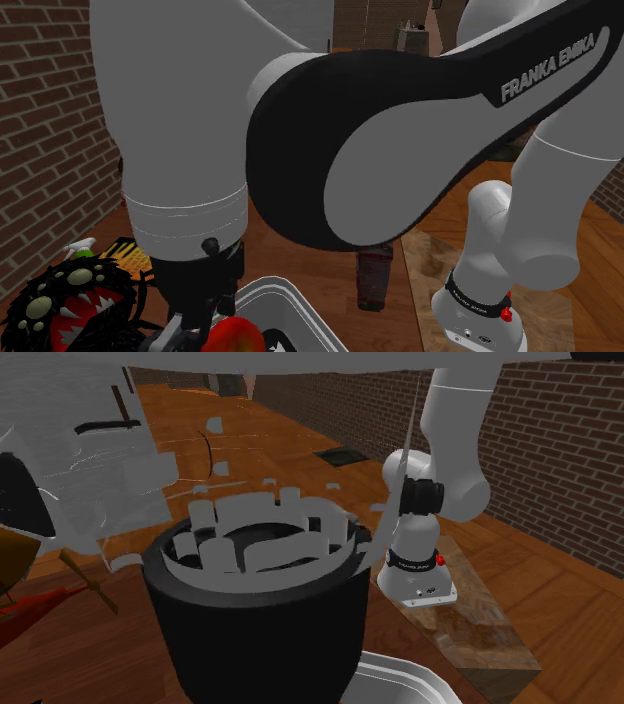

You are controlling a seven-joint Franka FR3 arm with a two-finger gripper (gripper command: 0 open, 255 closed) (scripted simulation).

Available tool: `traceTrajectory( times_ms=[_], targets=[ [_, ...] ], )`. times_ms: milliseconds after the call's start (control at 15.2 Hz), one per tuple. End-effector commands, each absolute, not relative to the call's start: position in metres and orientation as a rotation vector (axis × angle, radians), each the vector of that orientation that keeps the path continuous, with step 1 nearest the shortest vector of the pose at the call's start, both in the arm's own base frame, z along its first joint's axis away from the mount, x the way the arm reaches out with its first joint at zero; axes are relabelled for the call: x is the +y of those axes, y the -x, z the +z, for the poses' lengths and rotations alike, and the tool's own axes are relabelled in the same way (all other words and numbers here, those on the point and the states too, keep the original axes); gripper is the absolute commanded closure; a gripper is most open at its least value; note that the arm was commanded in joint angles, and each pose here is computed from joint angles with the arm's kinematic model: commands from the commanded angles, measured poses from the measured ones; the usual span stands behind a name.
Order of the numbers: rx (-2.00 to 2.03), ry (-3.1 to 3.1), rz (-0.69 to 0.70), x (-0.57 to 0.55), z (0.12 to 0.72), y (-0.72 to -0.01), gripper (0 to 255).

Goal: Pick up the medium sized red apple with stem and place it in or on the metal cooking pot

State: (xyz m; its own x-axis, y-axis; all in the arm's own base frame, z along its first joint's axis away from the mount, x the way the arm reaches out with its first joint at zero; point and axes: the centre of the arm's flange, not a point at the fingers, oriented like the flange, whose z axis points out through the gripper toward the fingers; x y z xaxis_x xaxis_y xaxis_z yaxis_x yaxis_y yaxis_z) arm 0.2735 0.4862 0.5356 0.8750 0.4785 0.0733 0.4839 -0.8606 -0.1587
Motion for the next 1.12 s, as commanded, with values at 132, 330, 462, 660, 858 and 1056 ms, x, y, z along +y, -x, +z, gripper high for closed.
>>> traceTrajectory(
  times_ms=[132,330,462,660,858,1056],
  targets=[
    [-0.743,2.873,-0.048,0.485,0.515,-0.273,255],
    [-0.743,2.873,-0.048,0.485,0.506,-0.273,255],
    [-0.743,2.873,-0.048,0.485,0.506,-0.273,255],
    [-0.743,2.873,-0.048,0.485,0.506,-0.273,255],
    [-0.743,2.873,-0.048,0.485,0.506,-0.273,0],
    [-0.743,2.873,-0.048,0.485,0.506,-0.273,0]
  ],
)
